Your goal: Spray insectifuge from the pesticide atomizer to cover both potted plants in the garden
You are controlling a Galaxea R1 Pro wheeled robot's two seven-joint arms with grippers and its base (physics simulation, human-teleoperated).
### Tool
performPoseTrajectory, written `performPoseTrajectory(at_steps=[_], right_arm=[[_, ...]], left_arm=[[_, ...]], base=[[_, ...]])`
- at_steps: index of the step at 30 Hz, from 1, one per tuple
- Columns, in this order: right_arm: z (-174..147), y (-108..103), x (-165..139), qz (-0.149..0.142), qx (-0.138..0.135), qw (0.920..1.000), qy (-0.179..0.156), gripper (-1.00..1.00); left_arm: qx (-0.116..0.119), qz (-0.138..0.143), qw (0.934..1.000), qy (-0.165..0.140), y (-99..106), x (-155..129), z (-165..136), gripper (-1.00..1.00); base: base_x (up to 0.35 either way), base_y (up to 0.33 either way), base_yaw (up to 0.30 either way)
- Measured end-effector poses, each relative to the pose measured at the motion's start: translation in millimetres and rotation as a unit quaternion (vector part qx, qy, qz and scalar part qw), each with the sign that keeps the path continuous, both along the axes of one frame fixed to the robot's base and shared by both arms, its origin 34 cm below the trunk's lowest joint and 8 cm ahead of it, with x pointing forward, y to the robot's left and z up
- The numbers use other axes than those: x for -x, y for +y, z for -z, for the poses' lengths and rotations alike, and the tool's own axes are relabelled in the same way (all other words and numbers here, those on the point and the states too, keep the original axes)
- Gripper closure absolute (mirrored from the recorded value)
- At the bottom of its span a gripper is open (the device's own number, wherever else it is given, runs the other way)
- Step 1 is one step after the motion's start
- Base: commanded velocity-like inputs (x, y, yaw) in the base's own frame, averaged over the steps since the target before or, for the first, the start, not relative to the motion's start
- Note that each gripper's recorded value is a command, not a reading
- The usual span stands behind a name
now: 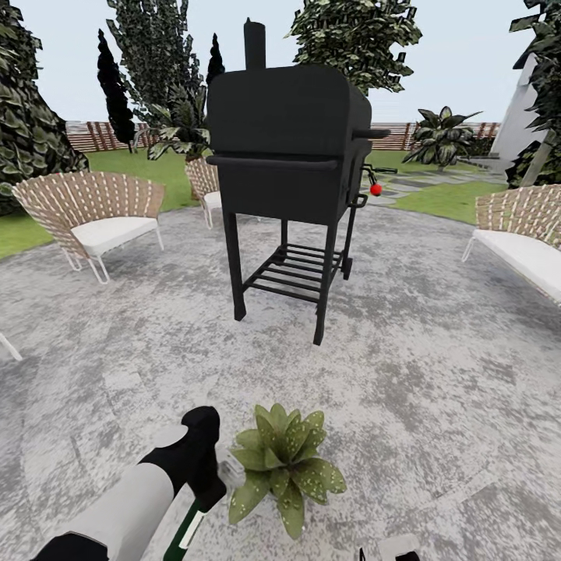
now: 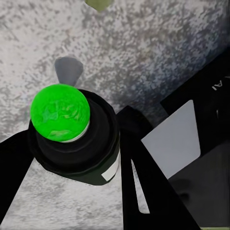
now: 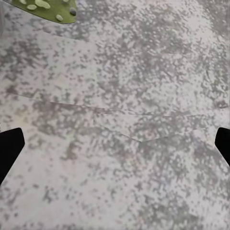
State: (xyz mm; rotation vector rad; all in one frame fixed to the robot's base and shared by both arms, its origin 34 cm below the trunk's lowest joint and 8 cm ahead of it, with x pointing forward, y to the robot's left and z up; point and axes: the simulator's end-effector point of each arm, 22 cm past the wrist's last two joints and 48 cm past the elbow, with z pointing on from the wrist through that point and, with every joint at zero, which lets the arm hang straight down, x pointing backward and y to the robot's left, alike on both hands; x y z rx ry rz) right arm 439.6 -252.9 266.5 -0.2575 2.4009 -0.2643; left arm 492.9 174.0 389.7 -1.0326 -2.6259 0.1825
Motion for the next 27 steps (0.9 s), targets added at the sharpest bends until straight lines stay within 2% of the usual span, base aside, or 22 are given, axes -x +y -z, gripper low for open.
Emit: performPoseTrajectory(at_steps=[5, 10, 14, 20, 27], right_arm=[[0, 1, 0, 0.0, -0.001, 1.0, 0.0, -1.0], [0, 2, 0, 0.0, -0.002, 1.0, 0.0, -1.0], [0, 1, 0, 0.001, -0.001, 1.0, 0.0, -1.0], [0, 3, 0, -0.001, -0.002, 1.0, 0.0, -1.0], [-1, 1, -1, 0.002, 0.0, 1.0, -0.002, -1.0]], left_arm=[[0.007, 0.005, 1.0, -0.002, -10, 0, -2, 1.0], [0.019, 0.01, 0.9998, 0.004, -29, 5, -3, 1.0], [0.013, 0.01, 0.9999, 0.002, -25, 4, -2, 1.0], [0.007, 0.014, 0.9999, -0.005, -21, -1, -2, 1.0], [0.008, 0.012, 0.9999, -0.008, -20, -4, -4, 1.0]], base=[[0.0, 0.0, -0.001], [0.0, 0.0, -0.244], [0.0, 0.0, -0.214], [-0.156, 0.082, -0.016], [-0.023, 0.021, 0.0]])
